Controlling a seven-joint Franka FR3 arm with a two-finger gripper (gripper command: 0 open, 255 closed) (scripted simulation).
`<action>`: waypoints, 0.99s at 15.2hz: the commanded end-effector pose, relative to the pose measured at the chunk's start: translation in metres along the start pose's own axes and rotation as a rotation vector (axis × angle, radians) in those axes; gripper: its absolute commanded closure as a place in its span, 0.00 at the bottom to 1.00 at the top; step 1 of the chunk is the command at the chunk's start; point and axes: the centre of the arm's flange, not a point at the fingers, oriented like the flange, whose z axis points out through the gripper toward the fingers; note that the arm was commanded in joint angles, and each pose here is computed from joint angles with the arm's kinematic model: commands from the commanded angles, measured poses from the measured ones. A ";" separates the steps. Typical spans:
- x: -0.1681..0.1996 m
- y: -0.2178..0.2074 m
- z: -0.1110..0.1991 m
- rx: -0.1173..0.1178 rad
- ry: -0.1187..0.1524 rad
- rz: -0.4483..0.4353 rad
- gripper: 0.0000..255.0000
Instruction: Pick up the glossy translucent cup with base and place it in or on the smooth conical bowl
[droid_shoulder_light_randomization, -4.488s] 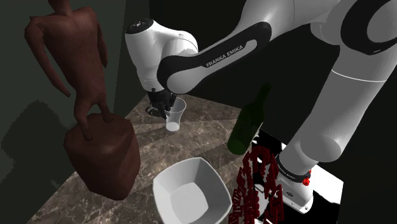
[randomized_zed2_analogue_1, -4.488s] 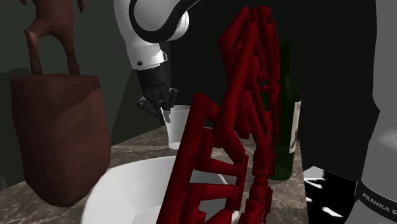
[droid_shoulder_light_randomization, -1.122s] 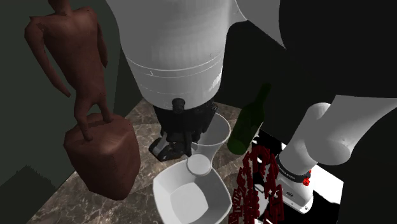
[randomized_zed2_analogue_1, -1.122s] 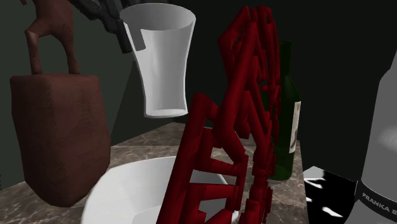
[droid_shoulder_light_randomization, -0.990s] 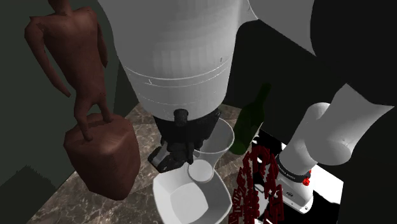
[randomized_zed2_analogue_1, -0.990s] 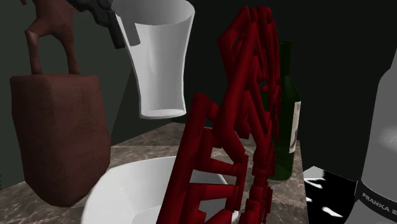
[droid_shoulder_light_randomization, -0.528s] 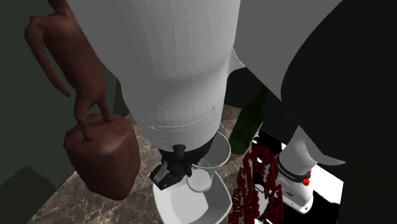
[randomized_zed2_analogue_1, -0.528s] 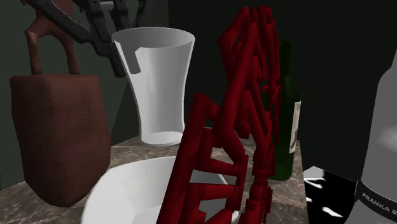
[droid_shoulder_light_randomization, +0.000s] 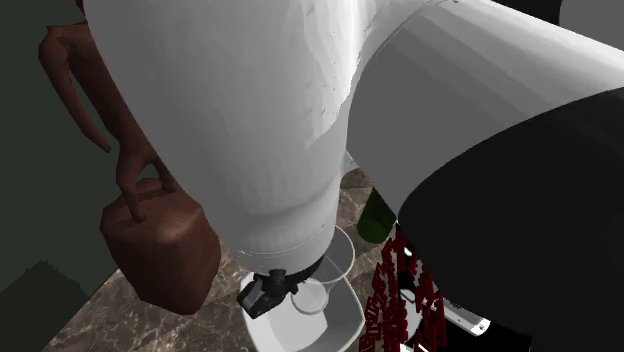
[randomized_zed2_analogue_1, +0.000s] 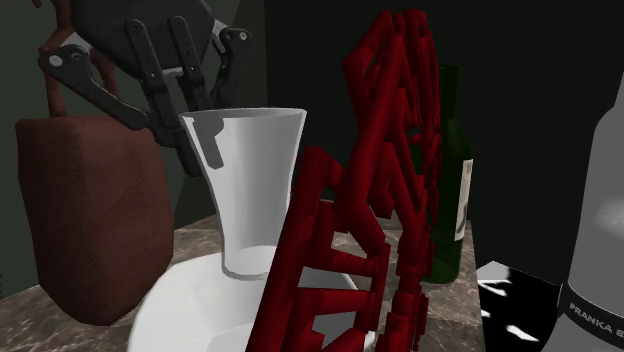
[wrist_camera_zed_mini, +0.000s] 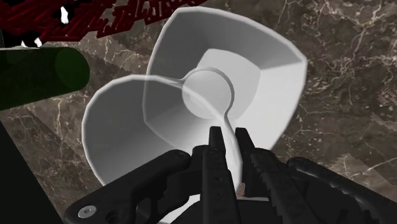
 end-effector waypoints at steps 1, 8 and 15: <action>0.001 -0.003 0.012 0.000 0.000 0.000 1.00; 0.001 -0.008 0.032 0.000 0.000 0.000 1.00; 0.001 -0.008 0.032 0.000 0.000 0.000 0.00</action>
